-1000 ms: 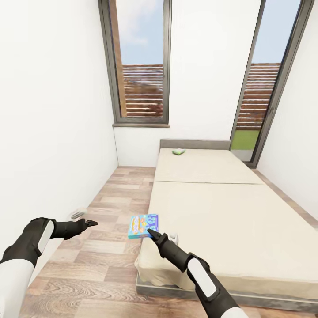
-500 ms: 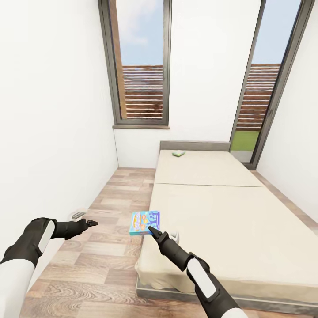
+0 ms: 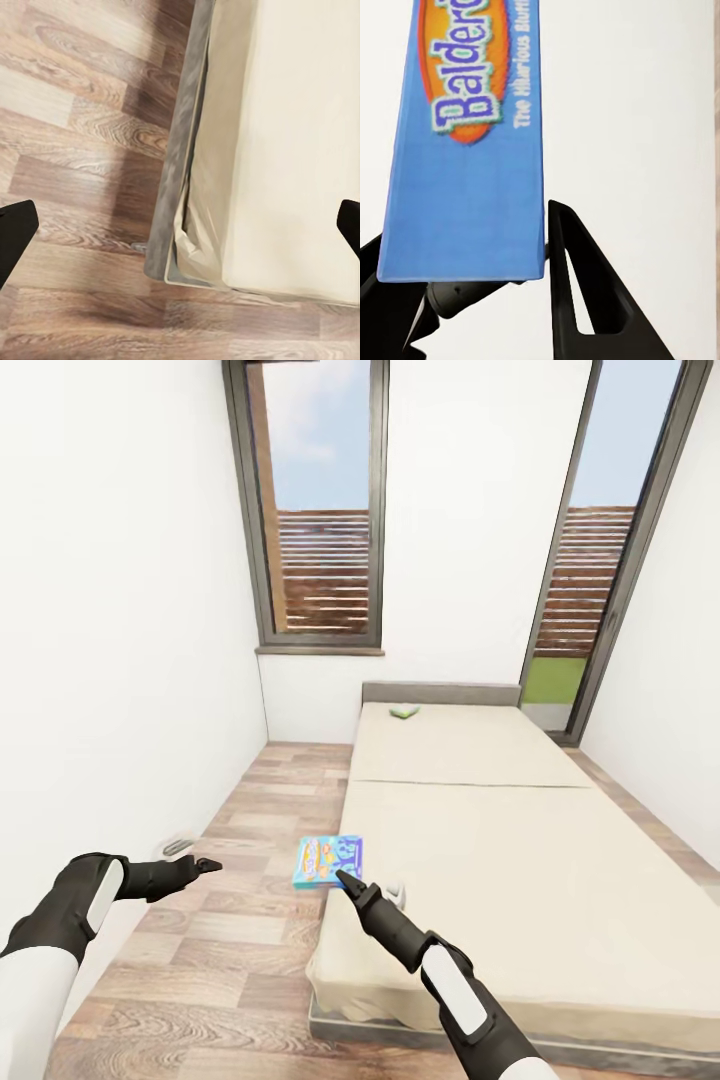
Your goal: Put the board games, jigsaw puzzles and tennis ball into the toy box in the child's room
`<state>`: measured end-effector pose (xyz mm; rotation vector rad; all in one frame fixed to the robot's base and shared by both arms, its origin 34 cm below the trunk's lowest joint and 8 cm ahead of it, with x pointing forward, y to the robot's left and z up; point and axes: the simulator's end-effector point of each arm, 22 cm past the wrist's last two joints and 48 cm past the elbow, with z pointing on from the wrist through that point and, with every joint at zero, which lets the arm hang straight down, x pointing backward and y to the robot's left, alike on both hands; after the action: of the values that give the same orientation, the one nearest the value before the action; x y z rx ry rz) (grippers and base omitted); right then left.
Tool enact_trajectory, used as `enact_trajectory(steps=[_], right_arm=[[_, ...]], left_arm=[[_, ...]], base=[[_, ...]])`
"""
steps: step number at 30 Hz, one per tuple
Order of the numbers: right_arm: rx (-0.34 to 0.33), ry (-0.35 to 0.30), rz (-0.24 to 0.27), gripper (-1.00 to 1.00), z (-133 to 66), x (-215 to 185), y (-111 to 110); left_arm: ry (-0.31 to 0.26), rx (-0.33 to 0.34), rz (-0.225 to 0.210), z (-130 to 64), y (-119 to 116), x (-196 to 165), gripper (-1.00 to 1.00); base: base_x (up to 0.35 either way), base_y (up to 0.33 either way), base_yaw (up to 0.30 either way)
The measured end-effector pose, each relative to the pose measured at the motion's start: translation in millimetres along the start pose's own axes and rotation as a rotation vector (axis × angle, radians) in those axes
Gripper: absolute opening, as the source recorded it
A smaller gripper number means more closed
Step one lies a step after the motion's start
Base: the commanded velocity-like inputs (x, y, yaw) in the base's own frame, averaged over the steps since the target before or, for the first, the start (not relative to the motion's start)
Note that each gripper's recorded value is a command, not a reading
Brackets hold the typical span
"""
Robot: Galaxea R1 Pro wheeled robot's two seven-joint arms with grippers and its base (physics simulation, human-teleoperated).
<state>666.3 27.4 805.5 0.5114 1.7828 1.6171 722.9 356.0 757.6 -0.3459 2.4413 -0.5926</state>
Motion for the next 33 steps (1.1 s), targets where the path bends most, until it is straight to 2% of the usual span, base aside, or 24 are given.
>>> enact_trajectory(steps=[12,23,33], right_arm=[[0.000,-0.015,-0.009,-1.00,0.8,-9,20],[0.025,-0.013,-0.011,-1.00,-2.8,-17,31],[0.010,-0.012,-0.015,-1.00,-2.5,-21,50]], left_arm=[[0.000,0.000,0.000,-14.4,-11,-12,1.00],[0.002,-0.003,0.002,-27.1,-19,-21,1.00],[0.003,-0.005,0.003,-38.4,-27,-29,1.00]], base=[[0.000,0.000,0.000],[0.000,0.000,0.000],[0.000,0.000,0.000]])
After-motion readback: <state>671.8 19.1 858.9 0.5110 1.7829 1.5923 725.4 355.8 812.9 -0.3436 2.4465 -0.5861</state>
